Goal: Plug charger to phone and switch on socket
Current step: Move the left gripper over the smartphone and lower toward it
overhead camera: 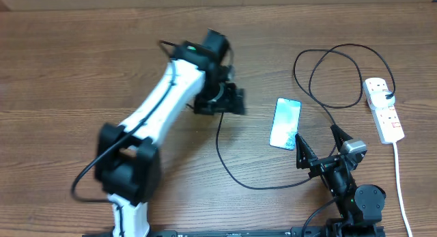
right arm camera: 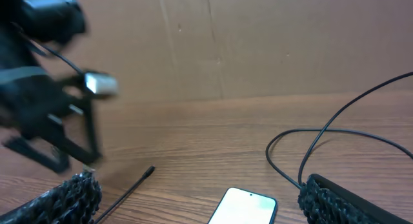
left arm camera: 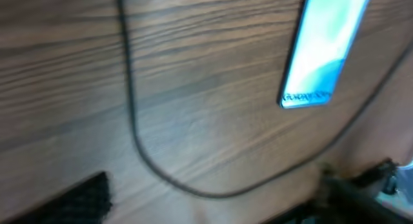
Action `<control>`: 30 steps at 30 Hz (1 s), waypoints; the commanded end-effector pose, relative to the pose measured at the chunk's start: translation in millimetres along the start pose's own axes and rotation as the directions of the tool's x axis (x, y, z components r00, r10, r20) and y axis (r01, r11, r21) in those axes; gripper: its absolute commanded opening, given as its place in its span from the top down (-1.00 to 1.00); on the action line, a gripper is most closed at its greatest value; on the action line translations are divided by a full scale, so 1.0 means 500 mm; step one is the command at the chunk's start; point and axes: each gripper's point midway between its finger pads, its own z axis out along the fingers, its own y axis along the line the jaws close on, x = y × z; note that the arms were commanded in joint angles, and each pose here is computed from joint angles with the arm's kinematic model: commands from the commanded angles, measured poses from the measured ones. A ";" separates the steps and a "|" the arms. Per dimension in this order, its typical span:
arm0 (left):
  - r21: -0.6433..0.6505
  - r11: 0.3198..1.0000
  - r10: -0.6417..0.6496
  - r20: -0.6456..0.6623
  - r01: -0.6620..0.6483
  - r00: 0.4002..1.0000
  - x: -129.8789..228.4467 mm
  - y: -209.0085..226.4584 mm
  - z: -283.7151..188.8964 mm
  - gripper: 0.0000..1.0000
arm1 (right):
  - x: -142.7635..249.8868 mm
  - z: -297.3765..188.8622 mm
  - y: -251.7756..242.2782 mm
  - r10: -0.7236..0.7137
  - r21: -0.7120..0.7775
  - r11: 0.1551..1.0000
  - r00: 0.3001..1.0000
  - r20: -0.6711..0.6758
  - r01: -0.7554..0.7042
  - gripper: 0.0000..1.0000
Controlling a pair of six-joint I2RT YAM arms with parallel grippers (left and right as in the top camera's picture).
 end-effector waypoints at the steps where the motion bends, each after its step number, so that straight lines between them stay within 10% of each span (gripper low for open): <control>1: -0.040 0.999 -0.032 -0.042 0.031 0.999 -0.004 -0.013 0.076 -1.00 | 0.003 0.000 0.000 -0.005 0.001 1.000 1.000 0.005 0.005 -1.00; 17: -0.149 0.986 0.082 0.080 -0.069 0.993 -0.029 -0.102 0.219 -1.00 | 0.003 0.000 0.000 -0.005 0.001 1.000 1.000 0.005 0.005 -1.00; 23: -0.108 0.987 0.136 0.173 -0.119 0.975 -0.061 -0.152 0.224 -0.70 | 0.003 0.000 0.000 -0.005 0.001 1.000 1.000 0.005 0.005 -1.00; 30: -0.138 0.985 0.135 0.222 -0.106 0.966 -0.068 -0.166 0.224 -1.00 | 0.003 0.000 0.000 -0.005 0.001 1.000 1.000 0.006 0.005 -1.00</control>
